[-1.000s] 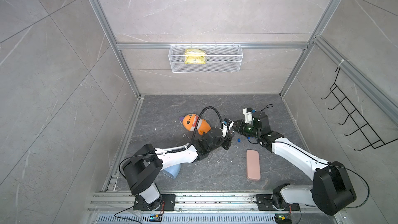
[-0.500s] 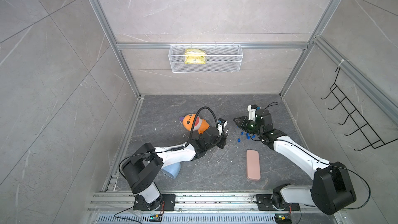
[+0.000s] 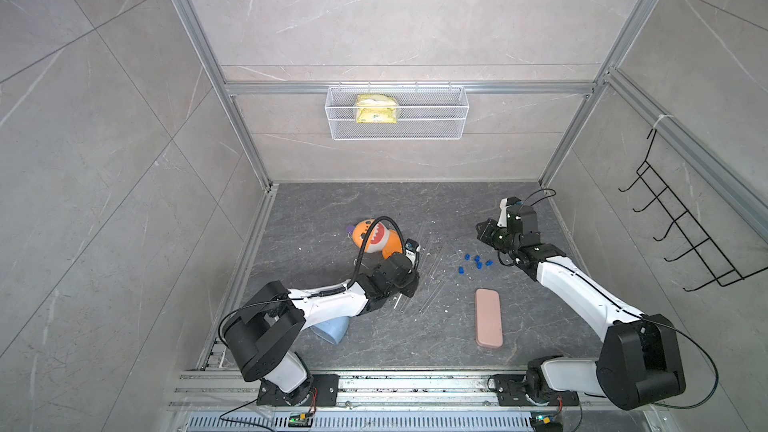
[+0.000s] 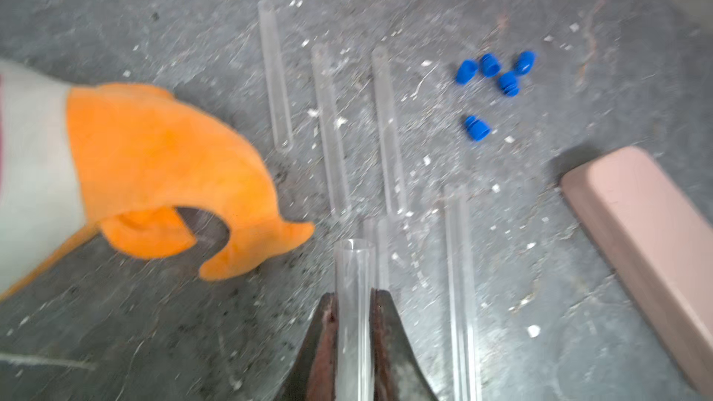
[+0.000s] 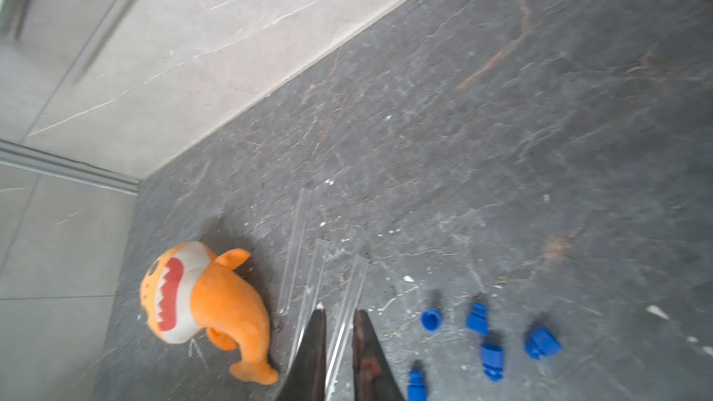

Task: Remove stoppers from test tubes
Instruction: Place the test tube at the center of the board.

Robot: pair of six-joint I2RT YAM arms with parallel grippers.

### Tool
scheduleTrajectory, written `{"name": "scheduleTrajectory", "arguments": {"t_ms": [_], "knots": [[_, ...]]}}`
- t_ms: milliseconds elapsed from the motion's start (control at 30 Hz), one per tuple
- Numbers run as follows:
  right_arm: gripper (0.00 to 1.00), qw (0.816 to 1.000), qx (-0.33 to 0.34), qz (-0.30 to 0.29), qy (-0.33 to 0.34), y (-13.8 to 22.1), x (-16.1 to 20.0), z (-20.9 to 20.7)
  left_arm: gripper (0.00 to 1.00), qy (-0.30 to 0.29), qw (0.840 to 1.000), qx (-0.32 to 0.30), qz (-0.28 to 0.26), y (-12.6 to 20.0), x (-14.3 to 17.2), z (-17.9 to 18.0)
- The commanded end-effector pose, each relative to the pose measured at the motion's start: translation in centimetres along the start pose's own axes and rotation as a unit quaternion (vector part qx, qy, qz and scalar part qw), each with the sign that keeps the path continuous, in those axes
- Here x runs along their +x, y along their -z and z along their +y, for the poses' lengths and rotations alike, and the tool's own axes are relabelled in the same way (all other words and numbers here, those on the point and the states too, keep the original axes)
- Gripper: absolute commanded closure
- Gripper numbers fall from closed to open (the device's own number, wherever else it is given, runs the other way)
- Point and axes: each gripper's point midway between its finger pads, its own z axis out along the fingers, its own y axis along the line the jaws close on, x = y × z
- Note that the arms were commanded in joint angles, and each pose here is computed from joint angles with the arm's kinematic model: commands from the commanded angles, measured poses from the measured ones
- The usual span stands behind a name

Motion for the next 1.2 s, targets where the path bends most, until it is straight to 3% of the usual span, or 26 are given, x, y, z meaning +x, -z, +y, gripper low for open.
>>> {"name": "scheduleTrajectory", "arguments": {"t_ms": [0, 233, 600, 700, 967, 1167], "knots": [[1.0, 0.999, 0.048, 0.004, 0.011, -1.1, -0.1, -2.4, 1.0, 0.022, 0.999, -0.033, 0.008, 0.6, 0.7, 2.5], [1.0, 0.996, 0.091, 0.008, -0.016, -4.3, 0.2, -6.1, 1.0, 0.043, 0.998, -0.046, 0.028, -0.3, 1.8, 4.6], [1.0, 0.99, 0.135, 0.014, -0.027, -8.2, -0.2, -9.4, 0.97, 0.06, 0.996, -0.04, 0.06, -3.4, 3.1, 4.2], [1.0, 0.99, 0.139, 0.017, -0.03, -8.9, -0.3, -9.7, 0.89, 0.065, 0.995, -0.039, 0.06, -3.9, 3.1, 4.2], [0.97, 0.988, 0.15, 0.033, -0.031, -10.5, 0.3, -10.7, 0.57, 0.065, 0.996, -0.037, 0.058, -3.2, 2.3, 4.1], [0.96, 0.986, 0.163, 0.035, -0.029, -10.7, 0.5, -11.3, 0.52, 0.06, 0.997, -0.032, 0.038, -1.6, 0.5, 3.8]]}}
